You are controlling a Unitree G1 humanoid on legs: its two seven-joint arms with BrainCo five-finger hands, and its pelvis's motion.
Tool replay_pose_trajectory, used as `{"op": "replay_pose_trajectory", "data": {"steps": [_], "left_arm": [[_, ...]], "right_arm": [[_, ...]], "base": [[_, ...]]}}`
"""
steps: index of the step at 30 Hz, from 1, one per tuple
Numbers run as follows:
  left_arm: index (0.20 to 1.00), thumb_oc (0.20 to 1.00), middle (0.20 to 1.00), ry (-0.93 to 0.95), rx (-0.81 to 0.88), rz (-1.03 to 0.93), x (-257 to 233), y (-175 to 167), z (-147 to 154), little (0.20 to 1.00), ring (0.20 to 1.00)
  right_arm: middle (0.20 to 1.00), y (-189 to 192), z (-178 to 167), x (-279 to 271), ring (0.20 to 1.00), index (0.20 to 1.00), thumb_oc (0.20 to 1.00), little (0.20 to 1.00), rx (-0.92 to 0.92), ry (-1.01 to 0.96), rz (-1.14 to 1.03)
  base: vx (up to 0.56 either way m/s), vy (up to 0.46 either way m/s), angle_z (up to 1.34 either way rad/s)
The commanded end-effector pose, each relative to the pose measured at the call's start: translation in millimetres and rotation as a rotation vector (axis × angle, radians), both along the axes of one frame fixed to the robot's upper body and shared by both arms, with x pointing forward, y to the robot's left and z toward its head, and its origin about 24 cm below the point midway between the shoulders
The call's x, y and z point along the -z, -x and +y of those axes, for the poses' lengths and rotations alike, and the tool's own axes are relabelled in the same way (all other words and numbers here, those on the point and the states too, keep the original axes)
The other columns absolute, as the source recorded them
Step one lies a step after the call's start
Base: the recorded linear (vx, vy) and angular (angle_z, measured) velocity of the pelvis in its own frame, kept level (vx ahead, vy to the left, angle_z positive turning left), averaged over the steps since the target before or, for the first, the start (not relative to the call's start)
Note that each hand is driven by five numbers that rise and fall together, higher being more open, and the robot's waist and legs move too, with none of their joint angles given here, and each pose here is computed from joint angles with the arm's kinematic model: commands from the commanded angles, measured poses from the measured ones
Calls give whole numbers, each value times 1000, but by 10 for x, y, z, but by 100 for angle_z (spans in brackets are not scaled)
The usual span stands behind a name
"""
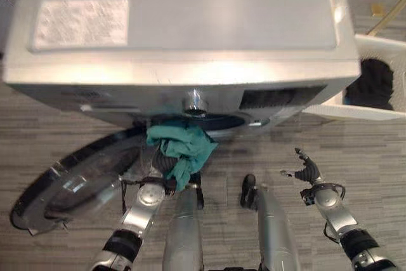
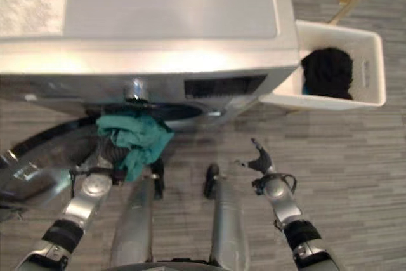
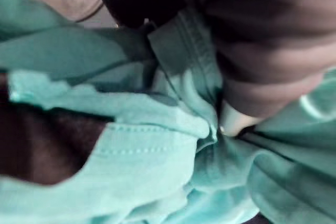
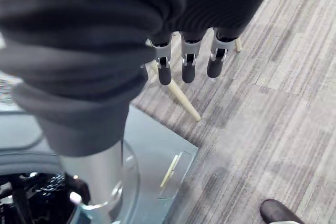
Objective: Grab the laundry basket,head to the washer,open it,put in the laundry and shut it.
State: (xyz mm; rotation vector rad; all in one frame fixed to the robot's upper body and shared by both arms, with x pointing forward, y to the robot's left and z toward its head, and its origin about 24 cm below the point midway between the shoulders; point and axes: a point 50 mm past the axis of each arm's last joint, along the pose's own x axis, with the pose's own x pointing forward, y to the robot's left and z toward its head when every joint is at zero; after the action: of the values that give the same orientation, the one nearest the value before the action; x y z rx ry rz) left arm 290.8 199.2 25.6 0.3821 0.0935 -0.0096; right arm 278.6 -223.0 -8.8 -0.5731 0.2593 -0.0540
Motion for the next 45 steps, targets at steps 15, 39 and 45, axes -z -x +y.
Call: {"op": "replay_pose_trajectory", "data": {"steps": [15, 39, 45], "left_arm": [[200, 200, 200, -263, -205, -683, -2007, -901, -13, 200, 200], [1000, 1000, 1000, -805, -200, -640, -2514, -1070, 154, 1000, 1000], [1000, 1000, 1000, -421, -119, -448, -1476, -861, 140, 1000, 1000]], "right_arm": [[1000, -71, 65, -441, 1000, 1000, 1000, 1000, -26, -78, -285], [1000, -34, 11, -460, 1000, 1000, 1000, 1000, -133, -61, -250], [1000, 54, 55, -139, 1000, 1000, 1000, 1000, -55, -77, -128]], "base": [[-17, 44, -4], [-4, -5, 3], [-59, -13, 2]]}}
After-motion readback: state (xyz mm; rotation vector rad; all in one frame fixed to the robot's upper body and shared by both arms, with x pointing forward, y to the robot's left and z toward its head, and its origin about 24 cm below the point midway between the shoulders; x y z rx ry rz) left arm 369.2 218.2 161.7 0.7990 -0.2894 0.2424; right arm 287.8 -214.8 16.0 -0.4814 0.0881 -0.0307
